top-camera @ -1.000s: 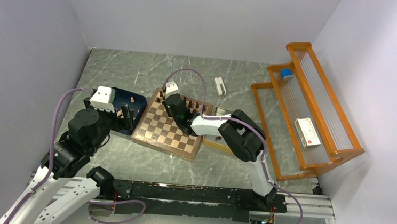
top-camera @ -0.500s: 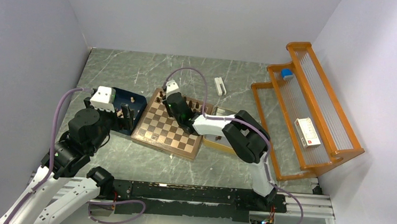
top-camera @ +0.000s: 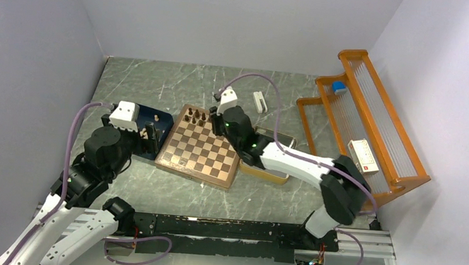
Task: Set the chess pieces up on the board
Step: Pick up the chess piece from the storage box.
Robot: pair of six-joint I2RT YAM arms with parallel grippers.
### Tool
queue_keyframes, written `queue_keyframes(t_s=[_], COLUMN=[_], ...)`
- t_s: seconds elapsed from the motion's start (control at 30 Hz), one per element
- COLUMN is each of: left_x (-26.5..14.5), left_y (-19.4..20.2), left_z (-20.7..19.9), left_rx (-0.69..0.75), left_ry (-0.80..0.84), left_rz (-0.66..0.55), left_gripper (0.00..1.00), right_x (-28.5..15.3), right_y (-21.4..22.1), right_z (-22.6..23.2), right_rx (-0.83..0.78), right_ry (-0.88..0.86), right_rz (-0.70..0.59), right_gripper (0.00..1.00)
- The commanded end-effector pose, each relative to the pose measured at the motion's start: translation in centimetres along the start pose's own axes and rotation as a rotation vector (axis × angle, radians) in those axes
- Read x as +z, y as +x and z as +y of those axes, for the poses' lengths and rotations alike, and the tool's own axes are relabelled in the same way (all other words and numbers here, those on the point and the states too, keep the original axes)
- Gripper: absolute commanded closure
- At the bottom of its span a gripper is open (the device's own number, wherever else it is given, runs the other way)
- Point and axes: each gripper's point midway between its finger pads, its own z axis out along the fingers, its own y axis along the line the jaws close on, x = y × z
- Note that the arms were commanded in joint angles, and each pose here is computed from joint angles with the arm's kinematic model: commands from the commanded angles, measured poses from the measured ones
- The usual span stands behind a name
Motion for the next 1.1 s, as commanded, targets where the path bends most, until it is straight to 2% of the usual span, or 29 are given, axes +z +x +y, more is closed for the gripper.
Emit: queue_keyframes(t_s=[0.0, 0.27, 0.4, 0.53, 0.73, 0.9, 1.07], left_x=[0.2, 0.3, 0.6, 0.6, 1.0, 1.4, 2.4], left_y=[0.0, 0.1, 0.3, 0.3, 0.5, 0.9, 2.0], left_z=[-0.4, -0.8, -1.0, -1.1, -1.5, -1.7, -1.6], left_rx=[0.017, 0.023, 0.031, 0.038, 0.047, 0.054, 0.06], left_ry=[0.018, 0.038, 0.047, 0.05, 0.065, 0.068, 0.036], left_rz=[0.005, 0.008, 0.017, 0.02, 0.027, 0.053, 0.111], left_gripper=[0.07, 0.07, 0.07, 0.07, 0.07, 0.08, 0.08], right_x=[-4.1, -9.1, -10.9, -11.1, -11.0, -10.7, -11.7], right_y=[-1.0, -1.8, 0.5, 3.9, 5.5, 7.6, 11.3], right_z=[-2.7, -7.2, -7.9, -8.8, -10.3, -13.6, -13.0], right_rx=[-0.084, -0.177, -0.21, -0.231, -0.216, -0.345, -0.409], right_ry=[0.032, 0.107, 0.071, 0.03, 0.003, 0.011, -0.113], right_rz=[0.018, 0.039, 0.054, 0.184, 0.244, 0.374, 0.521], right_gripper=[0.69, 0.72, 0.71, 0.69, 0.68, 0.69, 0.69])
